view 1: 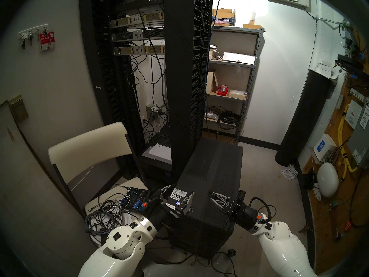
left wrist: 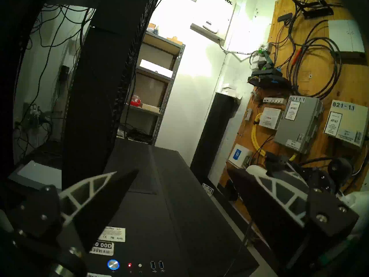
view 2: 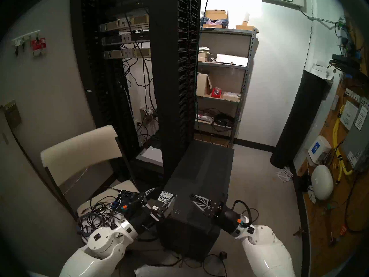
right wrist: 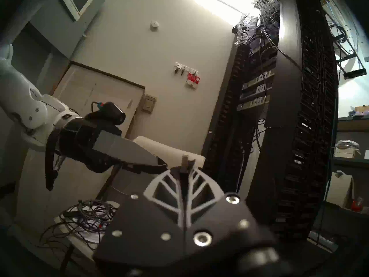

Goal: Insert the cable into the workstation's USB slot

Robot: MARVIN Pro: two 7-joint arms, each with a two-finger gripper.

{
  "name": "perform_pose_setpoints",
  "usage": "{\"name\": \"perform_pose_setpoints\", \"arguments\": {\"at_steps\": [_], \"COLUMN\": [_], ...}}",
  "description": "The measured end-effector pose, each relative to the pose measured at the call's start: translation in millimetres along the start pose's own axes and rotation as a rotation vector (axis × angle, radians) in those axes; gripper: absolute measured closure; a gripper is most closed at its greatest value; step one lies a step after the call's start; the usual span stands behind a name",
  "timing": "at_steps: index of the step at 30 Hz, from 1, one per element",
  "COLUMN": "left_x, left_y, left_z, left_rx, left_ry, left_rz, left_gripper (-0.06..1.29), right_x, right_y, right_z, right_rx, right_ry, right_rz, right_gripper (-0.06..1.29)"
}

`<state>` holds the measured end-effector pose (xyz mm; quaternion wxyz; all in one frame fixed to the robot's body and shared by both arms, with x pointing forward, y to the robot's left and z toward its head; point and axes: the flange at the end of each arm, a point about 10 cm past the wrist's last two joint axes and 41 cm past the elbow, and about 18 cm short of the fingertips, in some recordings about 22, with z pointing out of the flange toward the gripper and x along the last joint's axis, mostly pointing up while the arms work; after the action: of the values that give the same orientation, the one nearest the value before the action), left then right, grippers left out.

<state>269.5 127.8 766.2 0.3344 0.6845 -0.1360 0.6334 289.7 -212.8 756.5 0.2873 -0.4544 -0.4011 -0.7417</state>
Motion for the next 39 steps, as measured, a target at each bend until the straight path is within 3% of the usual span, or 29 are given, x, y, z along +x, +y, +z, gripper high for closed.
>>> {"name": "perform_pose_setpoints", "arguments": {"at_steps": [4, 12, 24, 30, 39], "left_x": [-3.7, -4.4, -6.1, -12.7, -36.9], "left_y": [5.0, 17.1, 46.8, 57.8, 64.0], "left_z": [-4.0, -15.2, -22.9, -16.0, 1.4], "left_rx": [0.001, -0.003, 0.003, 0.008, 0.019], "left_ry": [-0.028, -0.060, -0.066, -0.082, -0.145], "left_rz": [0.065, 0.176, 0.157, 0.136, 0.152], "left_gripper": [-0.03, -0.03, -0.03, -0.03, -0.03], "right_x": [1.0, 1.8, -2.5, -1.6, 3.3], "right_y": [0.1, 11.3, 17.2, 18.3, 24.2], "right_z": [6.1, 23.5, 39.9, 44.0, 45.7], "right_rx": [0.026, -0.004, -0.086, -0.115, -0.155], "right_ry": [-0.004, -0.024, -0.068, -0.075, -0.072], "right_rz": [0.056, 0.172, 0.291, 0.333, 0.396], "right_gripper": [1.25, 1.25, 1.25, 1.25, 1.25]}}
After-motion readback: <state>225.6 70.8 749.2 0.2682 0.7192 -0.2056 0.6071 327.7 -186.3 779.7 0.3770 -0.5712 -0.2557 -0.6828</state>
